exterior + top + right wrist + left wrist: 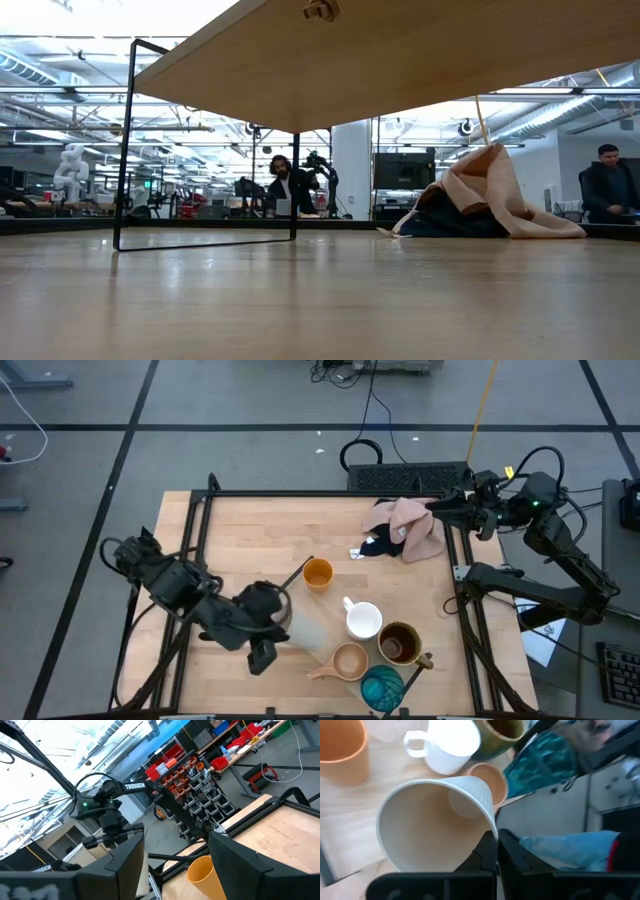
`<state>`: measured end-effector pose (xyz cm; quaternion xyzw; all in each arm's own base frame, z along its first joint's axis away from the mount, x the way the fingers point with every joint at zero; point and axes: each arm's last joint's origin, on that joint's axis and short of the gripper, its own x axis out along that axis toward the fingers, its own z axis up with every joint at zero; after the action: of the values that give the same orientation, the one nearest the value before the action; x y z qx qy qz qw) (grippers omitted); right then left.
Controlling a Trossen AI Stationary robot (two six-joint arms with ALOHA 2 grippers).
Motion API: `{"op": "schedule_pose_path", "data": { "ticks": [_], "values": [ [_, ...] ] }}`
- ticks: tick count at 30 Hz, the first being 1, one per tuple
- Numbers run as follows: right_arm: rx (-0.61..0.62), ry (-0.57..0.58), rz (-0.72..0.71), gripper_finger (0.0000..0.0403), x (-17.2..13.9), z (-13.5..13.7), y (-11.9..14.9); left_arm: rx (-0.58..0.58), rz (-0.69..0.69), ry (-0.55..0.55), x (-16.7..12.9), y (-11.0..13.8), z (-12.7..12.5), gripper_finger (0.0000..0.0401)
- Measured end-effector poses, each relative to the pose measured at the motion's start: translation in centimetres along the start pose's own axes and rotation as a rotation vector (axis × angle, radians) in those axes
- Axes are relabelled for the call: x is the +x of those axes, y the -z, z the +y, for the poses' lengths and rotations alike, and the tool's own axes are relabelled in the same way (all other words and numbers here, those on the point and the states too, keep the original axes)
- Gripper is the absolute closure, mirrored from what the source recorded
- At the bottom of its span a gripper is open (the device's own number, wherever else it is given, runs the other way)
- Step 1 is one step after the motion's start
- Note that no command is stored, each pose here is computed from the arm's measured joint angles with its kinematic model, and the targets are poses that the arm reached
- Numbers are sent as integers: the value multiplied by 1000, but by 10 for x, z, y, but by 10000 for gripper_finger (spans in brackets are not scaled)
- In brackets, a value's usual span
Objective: Stack small to large cups/mugs on shelf
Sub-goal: Put the white cup on the shelf
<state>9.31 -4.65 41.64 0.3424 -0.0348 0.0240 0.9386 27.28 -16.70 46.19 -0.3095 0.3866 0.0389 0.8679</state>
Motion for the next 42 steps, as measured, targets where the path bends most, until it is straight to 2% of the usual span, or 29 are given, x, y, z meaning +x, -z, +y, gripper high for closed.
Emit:
{"op": "schedule_pose_path", "data": {
  "ticks": [5, 13, 18, 25, 42],
  "values": [
    [10, -2, -2, 190, -1, 1, 0, 45, 55, -94, 4, -4, 0, 401],
    [8, -4, 0, 190, -4, 3, 2, 114, 118, -231, 20, -6, 14, 401],
    [15, 0, 6, 190, -5, 3, 3, 163, 165, -270, 32, -13, 22, 401],
    [33, 37, 46, 190, -5, -2, 7, 246, 234, -258, 48, -22, 28, 401],
    [61, 60, 70, 190, -5, -4, 10, 402, 342, -229, 74, -21, 28, 401]
  ]
}}
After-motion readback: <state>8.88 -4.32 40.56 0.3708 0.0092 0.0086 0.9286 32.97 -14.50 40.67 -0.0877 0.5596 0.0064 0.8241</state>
